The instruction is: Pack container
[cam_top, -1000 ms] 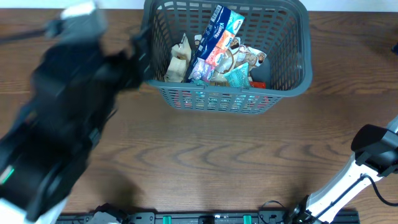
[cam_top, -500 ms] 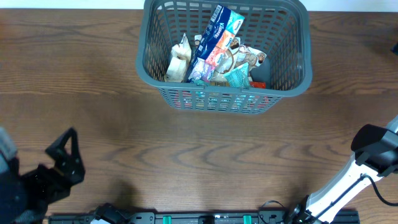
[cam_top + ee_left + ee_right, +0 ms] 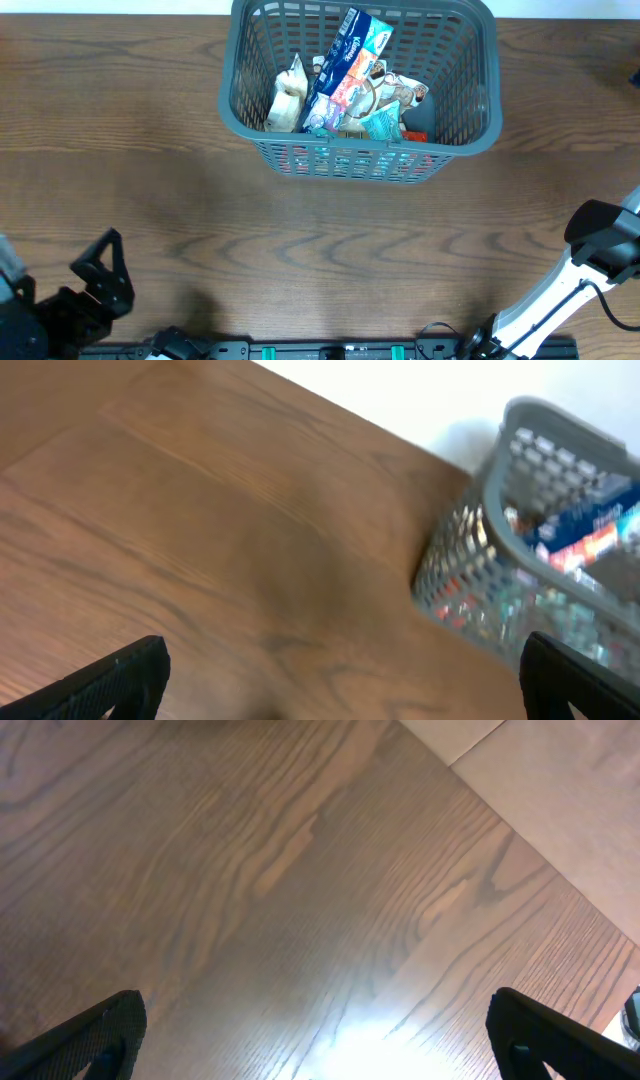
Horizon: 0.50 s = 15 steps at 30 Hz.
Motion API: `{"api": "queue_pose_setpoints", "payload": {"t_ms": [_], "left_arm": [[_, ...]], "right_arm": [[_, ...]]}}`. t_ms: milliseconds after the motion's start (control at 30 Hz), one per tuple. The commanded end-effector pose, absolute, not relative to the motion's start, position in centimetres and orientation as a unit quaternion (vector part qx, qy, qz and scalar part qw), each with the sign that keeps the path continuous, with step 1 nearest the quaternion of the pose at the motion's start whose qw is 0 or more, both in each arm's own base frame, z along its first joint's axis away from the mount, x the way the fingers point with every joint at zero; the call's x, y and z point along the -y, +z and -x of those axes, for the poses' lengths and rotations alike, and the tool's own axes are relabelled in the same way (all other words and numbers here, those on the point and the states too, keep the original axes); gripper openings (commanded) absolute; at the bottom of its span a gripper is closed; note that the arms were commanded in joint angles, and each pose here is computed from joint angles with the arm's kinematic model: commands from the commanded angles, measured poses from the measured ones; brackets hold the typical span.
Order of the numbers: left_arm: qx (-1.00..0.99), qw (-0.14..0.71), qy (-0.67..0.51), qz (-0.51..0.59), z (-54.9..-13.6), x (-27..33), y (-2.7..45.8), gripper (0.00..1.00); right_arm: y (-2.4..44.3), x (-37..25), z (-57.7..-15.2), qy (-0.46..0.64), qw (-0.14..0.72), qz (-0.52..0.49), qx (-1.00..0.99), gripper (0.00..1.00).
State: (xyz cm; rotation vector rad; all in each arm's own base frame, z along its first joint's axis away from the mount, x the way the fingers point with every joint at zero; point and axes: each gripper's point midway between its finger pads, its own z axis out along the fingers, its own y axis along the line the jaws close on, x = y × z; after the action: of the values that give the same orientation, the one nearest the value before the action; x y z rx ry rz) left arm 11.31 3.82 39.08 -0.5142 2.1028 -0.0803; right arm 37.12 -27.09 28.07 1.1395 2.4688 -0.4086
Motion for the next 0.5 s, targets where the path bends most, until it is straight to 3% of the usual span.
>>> {"api": "queue_pose_setpoints", "payload": {"t_ms": [0,467], "left_arm": [[-0.893,0.431,-0.022,0.129,-9.3,-3.3,36.9,0.99],[-0.857,0.492,-0.090,0.126,-3.4,-5.4,33.4,0.99]], "right_arm": [[28.1,27.2,-36.9,-0.148,0.194,-0.414,-0.877,0.99],[28.1,27.2,-36.9,-0.148,0.194,-0.414,-0.877,0.99]]}}
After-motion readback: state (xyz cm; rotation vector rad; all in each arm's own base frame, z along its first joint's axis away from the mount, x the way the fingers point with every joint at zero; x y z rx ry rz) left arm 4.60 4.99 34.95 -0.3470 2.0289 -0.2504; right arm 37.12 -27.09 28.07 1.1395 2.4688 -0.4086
